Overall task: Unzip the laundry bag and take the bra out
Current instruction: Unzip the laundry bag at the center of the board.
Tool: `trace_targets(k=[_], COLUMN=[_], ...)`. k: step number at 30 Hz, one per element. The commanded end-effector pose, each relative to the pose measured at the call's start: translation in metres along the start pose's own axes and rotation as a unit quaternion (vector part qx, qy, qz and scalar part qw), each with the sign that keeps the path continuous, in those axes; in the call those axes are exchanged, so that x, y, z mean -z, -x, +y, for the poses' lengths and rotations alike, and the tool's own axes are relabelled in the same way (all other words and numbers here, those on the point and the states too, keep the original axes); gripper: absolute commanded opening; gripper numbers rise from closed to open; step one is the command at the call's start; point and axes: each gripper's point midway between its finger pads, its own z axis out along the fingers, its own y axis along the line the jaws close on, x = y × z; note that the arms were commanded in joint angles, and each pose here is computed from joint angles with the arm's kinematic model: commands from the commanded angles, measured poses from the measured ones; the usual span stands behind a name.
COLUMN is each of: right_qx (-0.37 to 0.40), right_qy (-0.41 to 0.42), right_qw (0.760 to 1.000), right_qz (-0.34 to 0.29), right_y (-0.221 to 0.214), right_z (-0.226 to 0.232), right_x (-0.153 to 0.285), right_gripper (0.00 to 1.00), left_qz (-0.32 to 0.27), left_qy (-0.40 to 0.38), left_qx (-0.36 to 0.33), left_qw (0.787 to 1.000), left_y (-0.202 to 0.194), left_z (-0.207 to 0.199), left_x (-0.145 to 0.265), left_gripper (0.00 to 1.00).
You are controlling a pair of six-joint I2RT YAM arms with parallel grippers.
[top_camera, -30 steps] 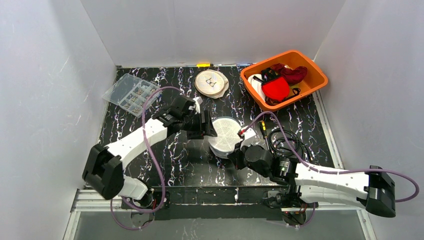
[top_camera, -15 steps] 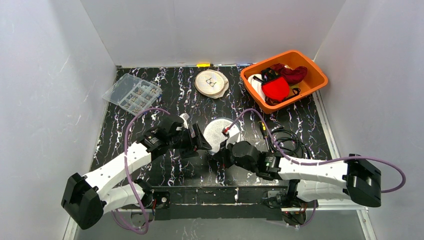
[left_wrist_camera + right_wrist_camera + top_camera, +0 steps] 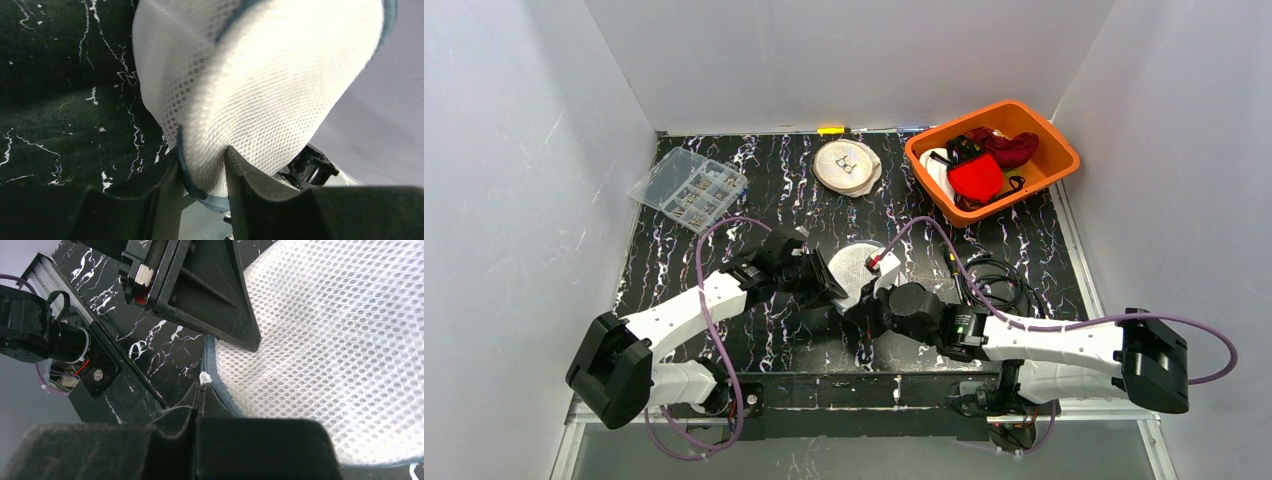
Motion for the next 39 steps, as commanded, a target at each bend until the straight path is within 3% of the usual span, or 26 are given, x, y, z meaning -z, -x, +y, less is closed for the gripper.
trace_targets(k=[1, 4, 9, 23, 29, 33, 39], right_qx=[-0.006, -0.008, -0.009, -0.03, -0.033, -0.031, -0.036], right_qy=[0.015, 0.007, -0.017, -0.136, -0.135, -0.113, -0.094], right_qw=[0.999, 0.999, 0.999, 0.99, 0.989, 0.992, 0.994], right_qz=[-0.043, -0.048, -0.044, -0.039, -0.052, -0.049, -0.044], right_y=[0.028, 0.029, 0.025, 0.006, 0.01, 0.012, 0.003], right_z=[0.013, 0.009, -0.003, -0.059, -0.062, -0.054, -0.049], right_x=[0.01, 0.015, 0.023, 0.051, 0.061, 0.064, 0.056], right_gripper=[0.01, 0.01, 0.01, 0.01, 0.01, 0.01, 0.01], left_qz=[-0.024, -0.036, -0.037, -0.034, -0.001, 0.072, 0.091], left_qy=[-0.013, -0.006, 0.0, -0.014, -0.026, -0.051, -0.054], left_qx=[-0.002, -0.01, -0.019, -0.091, -0.171, -0.222, -0.244], left_qw=[1.0, 0.999, 0.999, 0.995, 0.985, 0.971, 0.964], left_y=[0.011, 0.015, 0.016, 0.021, 0.025, 0.02, 0.024], left_z=[-0.014, -0.014, -0.015, -0.031, -0.051, -0.074, -0.076], left_x=[0.004, 0.008, 0.011, 0.021, 0.02, 0.023, 0.008], left_gripper=[0.26, 0.1, 0.0, 0.0, 0.0, 0.0, 0.0])
